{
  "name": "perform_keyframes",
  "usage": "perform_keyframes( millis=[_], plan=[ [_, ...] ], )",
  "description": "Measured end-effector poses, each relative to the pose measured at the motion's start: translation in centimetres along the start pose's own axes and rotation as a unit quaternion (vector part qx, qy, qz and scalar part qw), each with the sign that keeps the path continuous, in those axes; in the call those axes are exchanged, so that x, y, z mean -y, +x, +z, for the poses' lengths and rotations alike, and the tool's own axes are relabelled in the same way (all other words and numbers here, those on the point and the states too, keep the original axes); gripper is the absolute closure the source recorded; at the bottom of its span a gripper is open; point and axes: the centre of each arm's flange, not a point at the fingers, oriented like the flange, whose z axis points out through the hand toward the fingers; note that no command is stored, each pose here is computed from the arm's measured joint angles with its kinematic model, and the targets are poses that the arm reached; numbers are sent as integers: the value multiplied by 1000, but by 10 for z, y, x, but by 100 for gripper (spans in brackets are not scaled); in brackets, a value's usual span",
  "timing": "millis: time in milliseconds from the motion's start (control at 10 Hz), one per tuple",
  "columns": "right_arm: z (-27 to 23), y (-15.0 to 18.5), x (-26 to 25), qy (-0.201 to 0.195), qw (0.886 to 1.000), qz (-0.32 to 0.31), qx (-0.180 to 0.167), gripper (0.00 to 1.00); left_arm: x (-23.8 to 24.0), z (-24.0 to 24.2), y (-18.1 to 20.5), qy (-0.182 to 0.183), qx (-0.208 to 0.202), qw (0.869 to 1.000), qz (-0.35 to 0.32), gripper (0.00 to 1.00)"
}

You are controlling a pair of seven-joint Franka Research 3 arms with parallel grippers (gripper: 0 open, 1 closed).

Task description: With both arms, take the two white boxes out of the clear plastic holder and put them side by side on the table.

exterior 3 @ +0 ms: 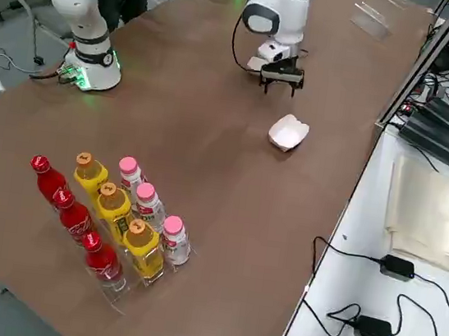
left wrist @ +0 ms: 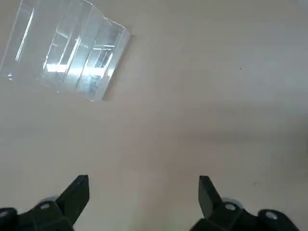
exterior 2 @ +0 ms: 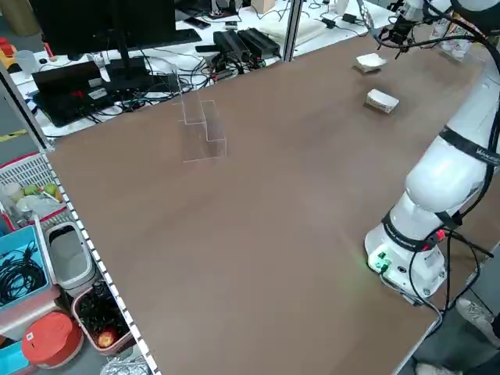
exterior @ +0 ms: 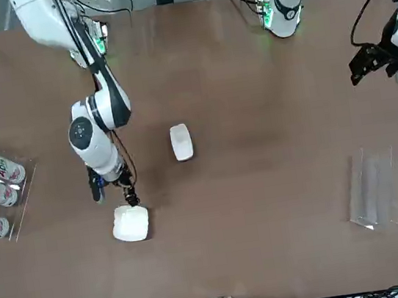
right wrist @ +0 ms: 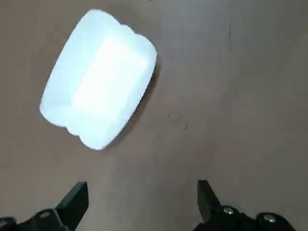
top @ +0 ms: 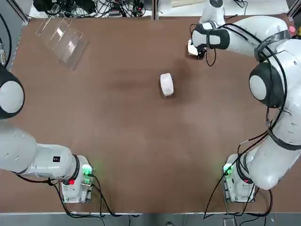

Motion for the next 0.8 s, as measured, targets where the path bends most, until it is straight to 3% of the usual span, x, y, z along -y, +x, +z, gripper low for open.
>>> perform_keyframes(
  millis=[100, 200, 300, 500, 800],
  plan=[
    [-9, -5, 3, 6, 997, -81, 1, 0, 1, 1, 0, -2, 2, 1000, -1, 0],
    [-17, -18, 7, 12, 983, -185, 5, 0, 2, 1, 0, -3, 3, 1000, -2, 0],
    [-17, -33, 8, 12, 956, -293, 10, 0, 4, 1, 1, -3, 3, 1000, -4, 0],
    [-11, -59, 6, 10, 925, -379, 14, 0, 3, 1, 0, -13, 4, 1000, -3, 0],
    [8, -153, -2, 35, 888, -459, 2, 0, 1, 7, 3, -18, 10, 1000, 5, 0]
  ],
)
